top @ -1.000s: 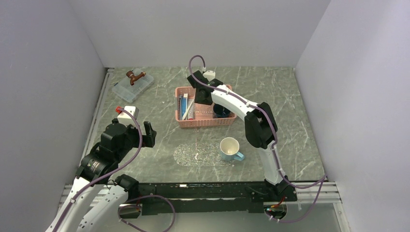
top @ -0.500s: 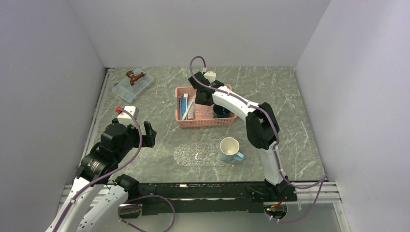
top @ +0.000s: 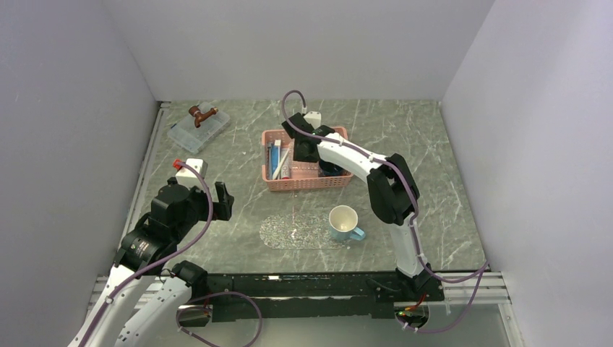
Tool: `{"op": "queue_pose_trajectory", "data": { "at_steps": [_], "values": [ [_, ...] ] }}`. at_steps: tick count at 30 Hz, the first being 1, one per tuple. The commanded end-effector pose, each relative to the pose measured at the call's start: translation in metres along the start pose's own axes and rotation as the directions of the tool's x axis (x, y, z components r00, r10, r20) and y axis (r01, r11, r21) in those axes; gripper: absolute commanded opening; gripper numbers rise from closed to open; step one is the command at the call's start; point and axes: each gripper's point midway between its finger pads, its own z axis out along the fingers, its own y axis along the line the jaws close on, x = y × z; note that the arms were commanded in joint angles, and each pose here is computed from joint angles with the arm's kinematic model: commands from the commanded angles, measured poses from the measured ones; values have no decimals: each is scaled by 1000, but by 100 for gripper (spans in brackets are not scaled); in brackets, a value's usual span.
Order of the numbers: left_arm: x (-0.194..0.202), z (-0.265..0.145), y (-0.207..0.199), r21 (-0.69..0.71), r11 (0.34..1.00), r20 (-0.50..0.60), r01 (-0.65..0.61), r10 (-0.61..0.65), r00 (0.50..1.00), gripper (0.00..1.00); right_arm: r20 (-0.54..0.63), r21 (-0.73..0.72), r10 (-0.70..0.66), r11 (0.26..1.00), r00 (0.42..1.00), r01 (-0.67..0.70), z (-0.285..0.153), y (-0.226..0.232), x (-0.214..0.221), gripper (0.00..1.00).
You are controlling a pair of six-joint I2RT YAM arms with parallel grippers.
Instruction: Prepare toiletry sets of a toothbrush and toothpaste on the tray
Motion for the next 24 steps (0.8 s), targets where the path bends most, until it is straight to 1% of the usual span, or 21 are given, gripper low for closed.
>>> {"op": "queue_pose_trajectory", "data": {
  "at_steps": [1,9,12,16,24],
  "values": [
    [-8,-1,-3,20,1000,35,-11,11,999,99,42,-28,-12,1000,999,13,-18,5,-12,34],
    [-8,-1,-3,17,1000,33,-11,11,999,100,49,-35,-7,999,999,8,-19,7,-14,21],
    [-8,-1,-3,16,1000,31,-11,10,999,99,60,-34,-10,999,998,12,-21,7,-18,10],
    [-8,-1,-3,16,1000,30,-10,10,1000,99,81,-35,-16,999,997,19,-26,8,-27,0],
    [-7,0,-2,12,1000,26,-11,11,1000,99,148,-45,-27,998,989,34,-46,10,-52,0]
  ]
}}
